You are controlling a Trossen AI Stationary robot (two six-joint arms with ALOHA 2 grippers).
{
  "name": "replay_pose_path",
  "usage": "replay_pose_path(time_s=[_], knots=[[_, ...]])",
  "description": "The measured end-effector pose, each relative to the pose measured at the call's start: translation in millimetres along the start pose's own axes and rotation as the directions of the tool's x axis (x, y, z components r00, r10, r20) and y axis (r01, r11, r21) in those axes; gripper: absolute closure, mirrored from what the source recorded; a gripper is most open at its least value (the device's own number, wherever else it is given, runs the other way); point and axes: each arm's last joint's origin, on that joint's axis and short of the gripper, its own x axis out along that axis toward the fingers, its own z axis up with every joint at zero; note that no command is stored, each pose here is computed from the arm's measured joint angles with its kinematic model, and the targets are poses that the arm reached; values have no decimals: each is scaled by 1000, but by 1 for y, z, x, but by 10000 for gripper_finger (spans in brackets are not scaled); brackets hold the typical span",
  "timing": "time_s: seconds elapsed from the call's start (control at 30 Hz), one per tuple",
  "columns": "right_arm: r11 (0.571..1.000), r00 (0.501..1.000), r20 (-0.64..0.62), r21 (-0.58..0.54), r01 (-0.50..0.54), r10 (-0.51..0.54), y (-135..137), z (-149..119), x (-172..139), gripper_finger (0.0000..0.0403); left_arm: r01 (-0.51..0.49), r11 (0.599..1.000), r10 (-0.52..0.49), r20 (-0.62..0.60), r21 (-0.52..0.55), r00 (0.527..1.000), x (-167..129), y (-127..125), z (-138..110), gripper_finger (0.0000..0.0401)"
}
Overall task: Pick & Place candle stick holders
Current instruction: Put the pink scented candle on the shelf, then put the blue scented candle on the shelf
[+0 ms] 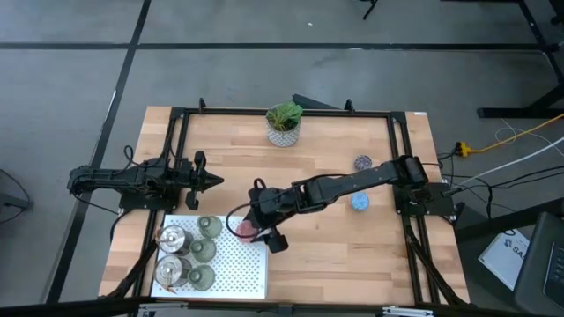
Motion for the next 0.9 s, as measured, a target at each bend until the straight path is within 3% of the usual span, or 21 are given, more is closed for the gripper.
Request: replay_pose_path(time_s=[0.57,0.73,0.9], knots=[[1000,1000,9,-12,-6,6,1,2,-3,58,0,1000,0,1,0,1000,0,0,0,395],[998,998,26,-14,-57,57,2,26,-48,61,0,1000,0,1,0,1000,0,0,0,395],[998,997,-50,-15,-62,62,5,37,-100,63,0,1000,0,-1,0,1000,0,0,0,395]])
